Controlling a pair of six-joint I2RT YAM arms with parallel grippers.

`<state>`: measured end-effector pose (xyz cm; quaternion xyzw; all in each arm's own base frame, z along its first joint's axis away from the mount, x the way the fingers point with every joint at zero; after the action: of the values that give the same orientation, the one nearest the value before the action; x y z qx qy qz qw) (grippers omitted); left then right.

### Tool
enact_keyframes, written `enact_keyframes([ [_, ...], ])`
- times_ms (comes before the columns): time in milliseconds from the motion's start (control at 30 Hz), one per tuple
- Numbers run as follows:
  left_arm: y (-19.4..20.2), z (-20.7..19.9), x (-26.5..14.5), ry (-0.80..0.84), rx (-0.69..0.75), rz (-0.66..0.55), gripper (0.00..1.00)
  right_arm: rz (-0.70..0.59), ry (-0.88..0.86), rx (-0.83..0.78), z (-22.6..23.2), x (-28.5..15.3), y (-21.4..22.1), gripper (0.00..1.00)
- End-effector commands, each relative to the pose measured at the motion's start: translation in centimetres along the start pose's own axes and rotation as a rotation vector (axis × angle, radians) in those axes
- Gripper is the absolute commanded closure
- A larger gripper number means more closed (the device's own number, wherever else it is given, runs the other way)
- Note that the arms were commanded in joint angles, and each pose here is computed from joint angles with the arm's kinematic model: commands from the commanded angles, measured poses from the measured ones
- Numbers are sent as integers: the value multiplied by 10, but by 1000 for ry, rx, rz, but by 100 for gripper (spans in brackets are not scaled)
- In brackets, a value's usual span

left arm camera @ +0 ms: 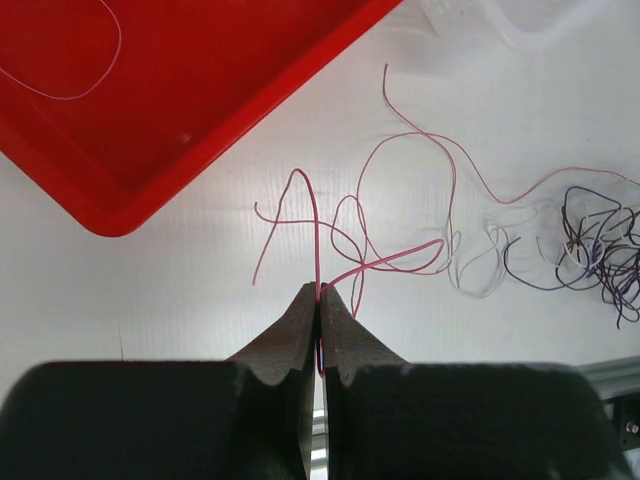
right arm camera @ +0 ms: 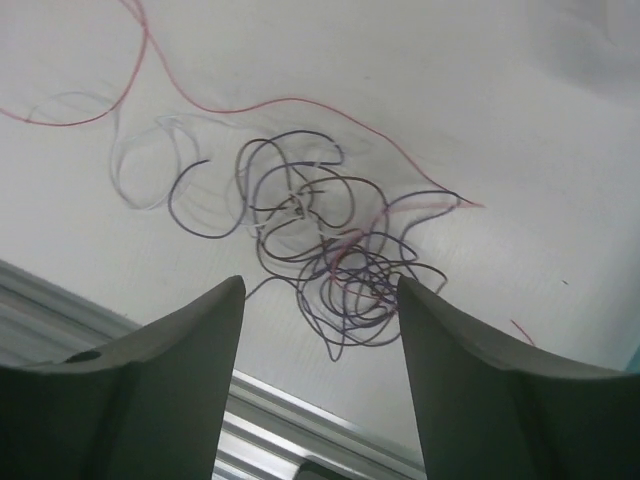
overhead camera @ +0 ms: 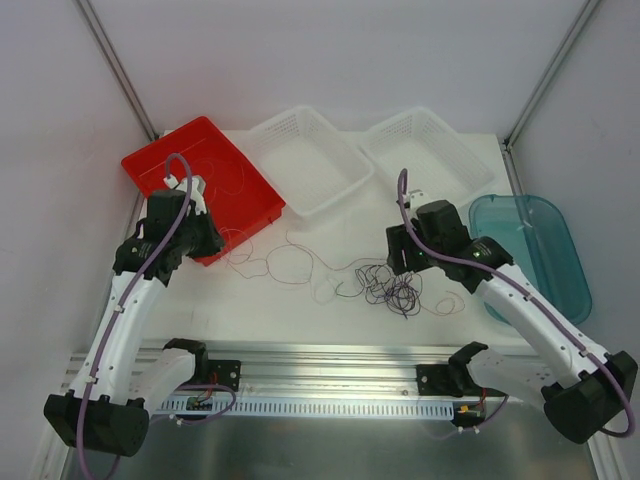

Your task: Untangle the cables

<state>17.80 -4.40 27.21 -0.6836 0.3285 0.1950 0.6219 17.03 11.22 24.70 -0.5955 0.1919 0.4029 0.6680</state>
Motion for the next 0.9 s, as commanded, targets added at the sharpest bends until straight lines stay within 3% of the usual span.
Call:
enact_keyframes([
  [0, 0, -9, -3, 93, 16, -24, 100, -70, -220, -86, 39, 0, -23, 33],
  [67, 0, -11, -4, 112, 18, -26, 100, -38, -267, -116, 54, 12, -24, 32],
  [200, 1, -16, -6, 153, 30, -25, 100, -33, -521, -160, 101, 35, -27, 32],
  [367, 4, -17, -10, 159, 28, -36, 100, -14, -633, -127, 140, 76, -36, 34],
  [400, 6, -18, -10, 164, 29, -36, 100, 35, -638, -123, 146, 93, -30, 35],
  [600, 10, -22, -14, 211, 30, -37, 100, 30, -601, -146, 171, 138, -41, 35],
  [867, 14, -23, -23, 233, 42, -59, 100, 55, -370, -194, 165, 203, -30, 33],
])
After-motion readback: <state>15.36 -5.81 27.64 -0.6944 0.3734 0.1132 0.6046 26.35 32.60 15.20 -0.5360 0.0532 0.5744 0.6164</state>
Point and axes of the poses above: each gripper's point midway between its finger pads, its own x axis out along the fingers, its own z axis along the line the jaws close on, y = z × x, the point moved 10 cm from there along -x, back along the fingers, and after that the axes turned 12 degrees about x, right-handed, at the moved point
